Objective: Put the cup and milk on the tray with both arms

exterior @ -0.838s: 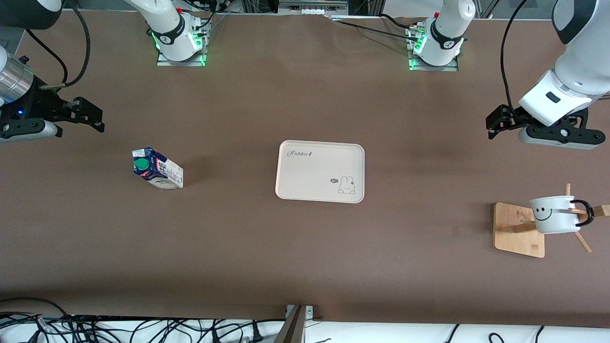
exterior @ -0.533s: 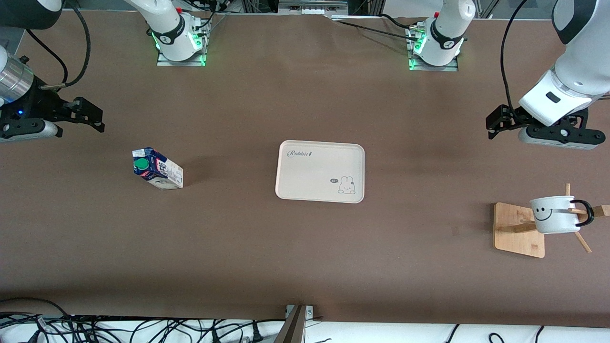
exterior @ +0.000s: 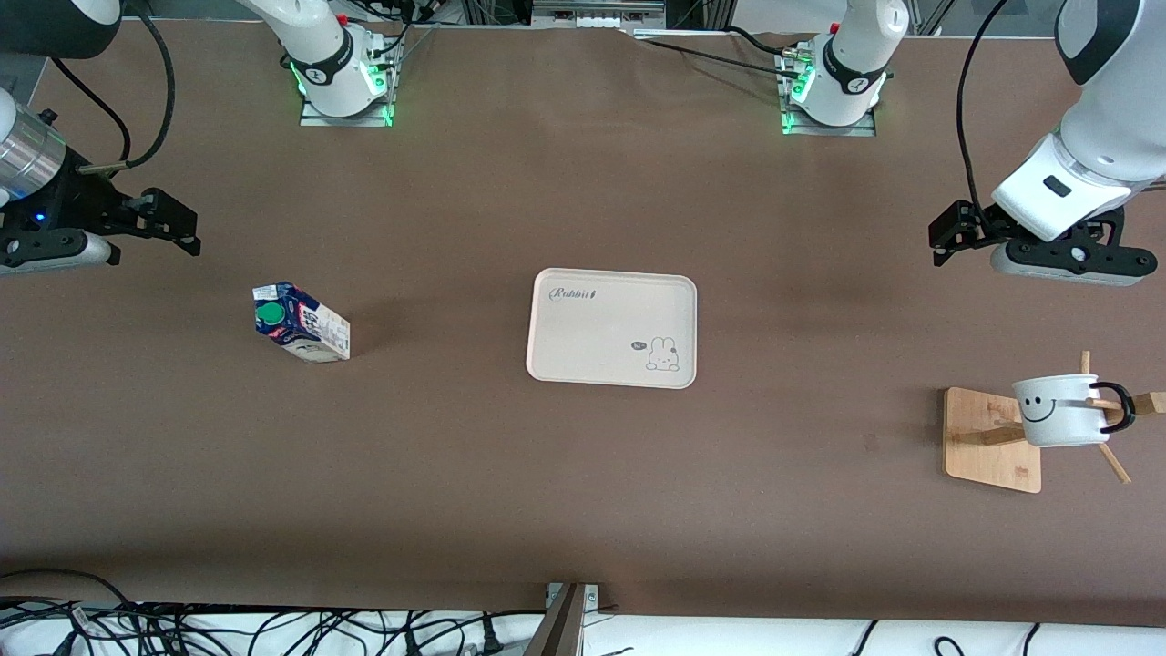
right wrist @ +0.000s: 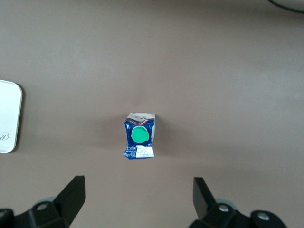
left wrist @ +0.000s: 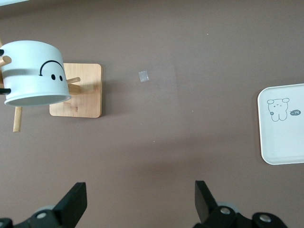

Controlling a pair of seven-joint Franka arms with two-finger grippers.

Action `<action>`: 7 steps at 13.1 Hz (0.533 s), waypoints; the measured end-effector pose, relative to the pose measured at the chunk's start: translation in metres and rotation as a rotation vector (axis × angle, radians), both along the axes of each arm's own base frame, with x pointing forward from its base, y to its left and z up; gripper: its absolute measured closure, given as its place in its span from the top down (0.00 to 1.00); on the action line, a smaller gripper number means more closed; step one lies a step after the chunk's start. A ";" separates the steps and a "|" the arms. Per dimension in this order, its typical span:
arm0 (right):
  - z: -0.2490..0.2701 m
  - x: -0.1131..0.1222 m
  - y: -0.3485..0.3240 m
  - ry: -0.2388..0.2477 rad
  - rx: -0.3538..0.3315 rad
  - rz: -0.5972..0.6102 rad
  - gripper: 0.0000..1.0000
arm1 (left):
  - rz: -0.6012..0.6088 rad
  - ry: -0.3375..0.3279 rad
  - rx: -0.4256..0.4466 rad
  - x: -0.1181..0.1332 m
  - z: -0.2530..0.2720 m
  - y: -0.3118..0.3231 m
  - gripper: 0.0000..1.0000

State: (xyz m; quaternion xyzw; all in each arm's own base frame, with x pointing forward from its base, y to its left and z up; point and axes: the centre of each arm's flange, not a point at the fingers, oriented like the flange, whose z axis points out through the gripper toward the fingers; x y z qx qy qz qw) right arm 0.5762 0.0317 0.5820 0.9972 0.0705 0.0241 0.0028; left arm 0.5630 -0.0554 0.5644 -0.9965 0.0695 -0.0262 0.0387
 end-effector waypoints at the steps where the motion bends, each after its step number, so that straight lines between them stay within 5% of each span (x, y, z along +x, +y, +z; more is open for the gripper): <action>1: -0.006 0.003 0.001 0.009 -0.003 0.001 1.00 | 0.000 0.000 0.000 0.000 0.000 0.000 1.00; 7: -0.125 0.039 0.022 0.132 -0.042 0.019 1.00 | 0.000 0.000 0.000 0.000 0.000 0.000 1.00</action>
